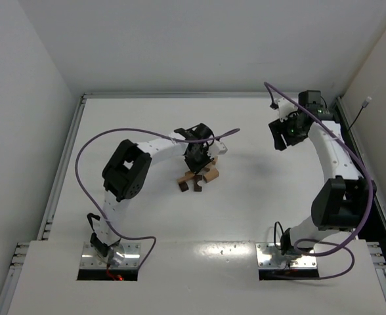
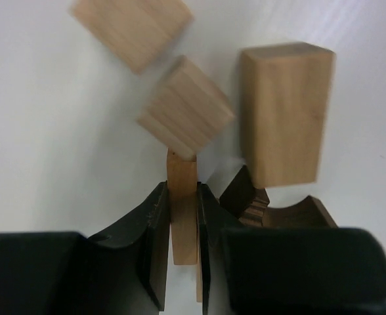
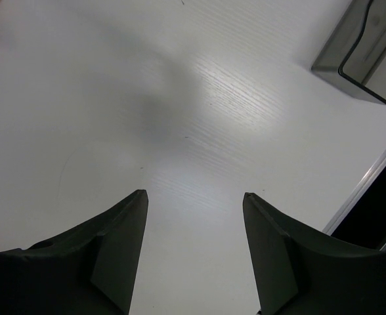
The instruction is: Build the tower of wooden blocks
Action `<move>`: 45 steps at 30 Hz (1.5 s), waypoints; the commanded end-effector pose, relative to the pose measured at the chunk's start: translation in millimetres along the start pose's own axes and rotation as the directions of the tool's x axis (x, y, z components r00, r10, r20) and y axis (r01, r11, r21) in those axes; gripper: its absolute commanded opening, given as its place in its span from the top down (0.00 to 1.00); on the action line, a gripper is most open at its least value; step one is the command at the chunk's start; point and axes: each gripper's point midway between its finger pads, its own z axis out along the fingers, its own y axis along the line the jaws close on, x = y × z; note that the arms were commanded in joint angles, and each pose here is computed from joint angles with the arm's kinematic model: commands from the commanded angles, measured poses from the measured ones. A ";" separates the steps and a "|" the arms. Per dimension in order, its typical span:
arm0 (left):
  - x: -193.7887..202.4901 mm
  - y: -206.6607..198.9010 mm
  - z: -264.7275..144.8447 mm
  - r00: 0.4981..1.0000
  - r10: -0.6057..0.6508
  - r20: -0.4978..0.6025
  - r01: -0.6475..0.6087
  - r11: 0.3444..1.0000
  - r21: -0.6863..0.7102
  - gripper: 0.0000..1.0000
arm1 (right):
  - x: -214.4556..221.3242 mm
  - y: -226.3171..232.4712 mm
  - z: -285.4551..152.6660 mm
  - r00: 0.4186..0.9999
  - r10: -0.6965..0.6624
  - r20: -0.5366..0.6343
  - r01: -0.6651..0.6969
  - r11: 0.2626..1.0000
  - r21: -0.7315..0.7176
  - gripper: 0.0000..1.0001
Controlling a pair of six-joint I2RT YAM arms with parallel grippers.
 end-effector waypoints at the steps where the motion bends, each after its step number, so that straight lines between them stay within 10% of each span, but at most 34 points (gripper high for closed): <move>1: 28.6 -48.6 3.3 0.996 0.024 -0.085 -0.013 0.992 0.125 1.00 | -4.4 1.4 -15.7 0.998 0.003 0.062 -0.003 1.000 0.008 0.44; 15: 7.0 -105.5 -3.3 0.998 0.049 -0.029 -0.042 0.975 0.220 1.00 | 3.5 1.2 -26.2 0.997 0.035 0.072 -0.036 0.999 0.007 0.44; 23: -13.0 -68.1 -36.0 0.991 -0.102 0.086 0.093 0.990 0.104 1.00 | 9.3 2.8 -25.3 0.997 0.046 0.067 -0.046 0.999 -0.002 0.45; 34: -64.2 28.5 -107.8 0.840 -0.424 0.337 0.433 0.900 0.052 1.00 | -4.8 -1.8 -16.5 0.995 0.057 0.076 -0.054 0.998 -0.032 0.45; 45: -51.8 59.7 -65.3 0.736 -0.639 0.222 0.531 0.750 0.395 1.00 | -13.0 -3.7 -6.1 0.997 0.055 0.063 -0.051 0.997 -0.055 0.45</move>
